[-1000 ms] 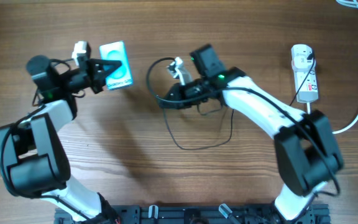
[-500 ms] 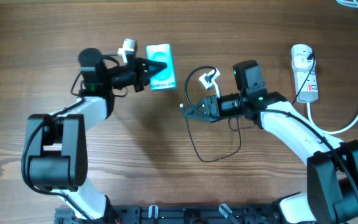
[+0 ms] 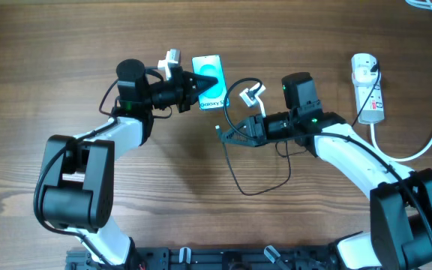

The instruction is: Plug charger to phone and switch on socket

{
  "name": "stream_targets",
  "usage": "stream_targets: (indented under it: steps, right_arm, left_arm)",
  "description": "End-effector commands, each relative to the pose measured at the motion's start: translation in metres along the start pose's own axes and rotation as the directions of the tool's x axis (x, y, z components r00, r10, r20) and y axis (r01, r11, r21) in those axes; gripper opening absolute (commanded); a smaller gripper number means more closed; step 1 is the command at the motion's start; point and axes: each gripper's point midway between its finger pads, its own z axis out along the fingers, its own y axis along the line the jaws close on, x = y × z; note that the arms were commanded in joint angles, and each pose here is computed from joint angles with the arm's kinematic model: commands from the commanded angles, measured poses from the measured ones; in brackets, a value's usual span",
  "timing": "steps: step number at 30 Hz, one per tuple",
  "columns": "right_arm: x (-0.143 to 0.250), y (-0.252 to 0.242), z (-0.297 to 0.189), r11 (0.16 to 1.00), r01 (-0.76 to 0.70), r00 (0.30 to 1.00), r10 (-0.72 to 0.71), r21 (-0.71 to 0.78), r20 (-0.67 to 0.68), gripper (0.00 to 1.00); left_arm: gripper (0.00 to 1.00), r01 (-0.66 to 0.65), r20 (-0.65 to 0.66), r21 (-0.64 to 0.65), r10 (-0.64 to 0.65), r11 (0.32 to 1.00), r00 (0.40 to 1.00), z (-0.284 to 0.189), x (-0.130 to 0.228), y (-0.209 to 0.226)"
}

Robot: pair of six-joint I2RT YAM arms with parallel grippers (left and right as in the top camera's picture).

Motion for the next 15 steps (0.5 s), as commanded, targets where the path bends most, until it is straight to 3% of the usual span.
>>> stream_targets:
  steps: [1, 15]
  right_arm:
    - [-0.004, 0.009, -0.002, 0.999, -0.028, 1.0, 0.028, -0.021, 0.012, 0.04]
    - [-0.023, 0.001, -0.003, 0.995, -0.098, 0.991, 0.094, 0.036, 0.091, 0.04]
  left_arm:
    - [0.04, -0.05, 0.014, 0.007, 0.05, 0.999, 0.999, 0.004, -0.005, -0.006]
    - [0.04, -0.071, 0.01, 0.007, 0.071, 0.997, 0.997, 0.004, -0.004, -0.006]
